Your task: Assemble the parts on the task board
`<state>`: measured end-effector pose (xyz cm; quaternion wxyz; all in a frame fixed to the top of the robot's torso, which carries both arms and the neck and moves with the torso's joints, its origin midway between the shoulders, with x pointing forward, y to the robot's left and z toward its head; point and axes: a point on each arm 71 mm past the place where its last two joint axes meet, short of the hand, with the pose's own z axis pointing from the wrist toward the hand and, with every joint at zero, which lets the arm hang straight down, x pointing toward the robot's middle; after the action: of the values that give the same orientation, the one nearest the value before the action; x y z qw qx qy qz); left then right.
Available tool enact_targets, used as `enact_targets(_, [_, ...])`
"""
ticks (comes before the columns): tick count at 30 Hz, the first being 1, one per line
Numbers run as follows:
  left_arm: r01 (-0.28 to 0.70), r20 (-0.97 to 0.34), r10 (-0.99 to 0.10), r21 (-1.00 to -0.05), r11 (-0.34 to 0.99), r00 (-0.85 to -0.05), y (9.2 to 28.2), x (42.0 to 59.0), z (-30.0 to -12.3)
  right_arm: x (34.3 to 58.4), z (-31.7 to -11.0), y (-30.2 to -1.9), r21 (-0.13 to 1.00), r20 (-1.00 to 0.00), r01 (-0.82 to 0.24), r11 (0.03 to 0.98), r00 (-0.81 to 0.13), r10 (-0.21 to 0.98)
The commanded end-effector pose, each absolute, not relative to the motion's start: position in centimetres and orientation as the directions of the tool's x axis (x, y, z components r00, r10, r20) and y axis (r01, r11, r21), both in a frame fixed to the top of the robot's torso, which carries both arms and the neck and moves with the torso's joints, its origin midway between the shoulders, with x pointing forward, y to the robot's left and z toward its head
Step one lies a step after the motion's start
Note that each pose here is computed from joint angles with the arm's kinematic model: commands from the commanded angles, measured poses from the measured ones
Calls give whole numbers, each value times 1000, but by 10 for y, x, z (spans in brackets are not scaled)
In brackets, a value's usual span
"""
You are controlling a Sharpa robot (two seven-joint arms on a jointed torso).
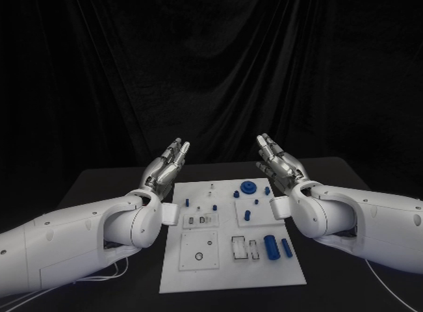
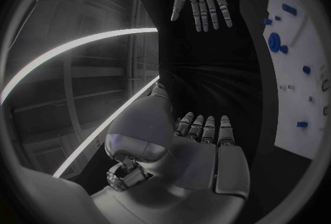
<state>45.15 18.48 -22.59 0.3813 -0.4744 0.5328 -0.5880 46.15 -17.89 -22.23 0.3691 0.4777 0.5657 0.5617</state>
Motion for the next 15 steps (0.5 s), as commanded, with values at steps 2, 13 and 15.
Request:
enact_targets(2, [-71,353,-839,-931,-357,-413,175,447,-214,458,-221,-168,946,290,254,-200,-397,871])
enact_targets(13, [-125,485,-709,-858,-498,-512,174,439,-208,456,-220,-166,932,332,292,-217,-437,836])
enact_targets(15, [-127,490,-704,-855,-503,-514,174,439,-207,456,-220,-166,932,332,292,-217,-437,836])
